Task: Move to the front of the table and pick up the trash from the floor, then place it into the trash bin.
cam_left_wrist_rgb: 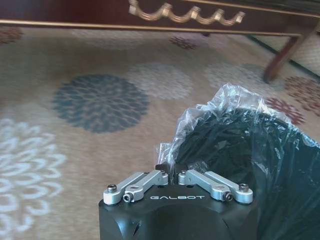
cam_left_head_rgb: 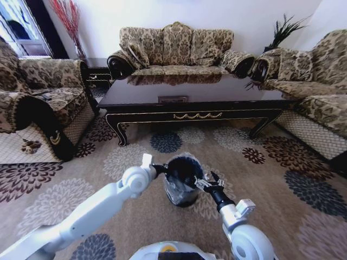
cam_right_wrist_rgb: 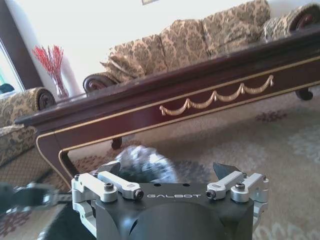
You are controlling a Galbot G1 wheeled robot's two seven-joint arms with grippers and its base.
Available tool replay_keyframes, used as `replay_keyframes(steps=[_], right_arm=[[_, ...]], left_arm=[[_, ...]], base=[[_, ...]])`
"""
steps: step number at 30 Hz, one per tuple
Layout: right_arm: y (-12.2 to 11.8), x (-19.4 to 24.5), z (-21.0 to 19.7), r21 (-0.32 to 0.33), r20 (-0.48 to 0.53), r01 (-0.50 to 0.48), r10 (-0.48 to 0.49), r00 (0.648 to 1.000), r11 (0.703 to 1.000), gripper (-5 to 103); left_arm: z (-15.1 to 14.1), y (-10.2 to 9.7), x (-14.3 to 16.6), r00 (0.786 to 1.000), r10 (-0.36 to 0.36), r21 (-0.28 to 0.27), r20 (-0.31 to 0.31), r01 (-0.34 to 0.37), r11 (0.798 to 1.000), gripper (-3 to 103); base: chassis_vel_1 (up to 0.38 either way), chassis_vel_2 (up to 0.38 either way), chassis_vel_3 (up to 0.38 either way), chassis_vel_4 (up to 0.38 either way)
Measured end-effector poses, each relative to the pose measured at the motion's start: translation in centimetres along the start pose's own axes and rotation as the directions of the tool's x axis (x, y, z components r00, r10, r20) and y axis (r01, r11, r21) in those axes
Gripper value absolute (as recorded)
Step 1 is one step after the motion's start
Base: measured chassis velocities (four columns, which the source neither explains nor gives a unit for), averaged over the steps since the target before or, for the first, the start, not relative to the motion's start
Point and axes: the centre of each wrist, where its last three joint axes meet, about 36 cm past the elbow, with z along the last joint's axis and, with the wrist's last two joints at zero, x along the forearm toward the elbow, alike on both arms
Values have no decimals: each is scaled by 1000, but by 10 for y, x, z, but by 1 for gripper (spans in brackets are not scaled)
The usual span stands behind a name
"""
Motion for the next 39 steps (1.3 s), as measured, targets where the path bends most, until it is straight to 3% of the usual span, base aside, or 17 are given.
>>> replay_keyframes(steps=[2, 5, 10, 14, 18, 23, 28, 39], right_arm=[[-1, -2, 0, 8, 6, -2, 2, 1000, 1000, 100], [-7, -8, 8, 21, -2, -14, 14, 1000, 1000, 100], [-13, -18, 16, 30, -8, -30, 30, 1000, 999, 100], [-30, -39, 41, 66, -31, -66, 68, 997, 996, 100], [-49, -58, 66, 96, -67, -97, 104, 992, 991, 100], [-70, -85, 96, 113, -117, -135, 148, 982, 984, 100], [-82, -102, 110, 121, -137, -160, 176, 975, 980, 100], [-134, -145, 156, 190, -185, -272, 307, 934, 943, 100]], left_arm=[[0, 7, 3, 1000, -14, 9, 6, 14, 1000, 3], [0, 37, 20, 997, -74, 41, 28, 73, 997, 3], [8, 55, 32, 993, -109, 63, 32, 107, 992, 3], [38, 76, 52, 989, -148, 85, 21, 146, 986, 3], [48, 90, 65, 982, -186, 109, 36, 181, 977, 3], [66, 94, 74, 974, -220, 180, 55, 207, 962, 3], [77, 100, 79, 972, -230, 200, 54, 215, 956, 3], [77, 109, 78, 967, -247, 222, 56, 229, 948, 3]], base=[[0, 0, 0, 0], [0, 0, 0, 0], [0, 0, 0, 0], [0, 0, 0, 0], [0, 0, 0, 0], [0, 0, 0, 0], [0, 0, 0, 0], [0, 0, 0, 0]])
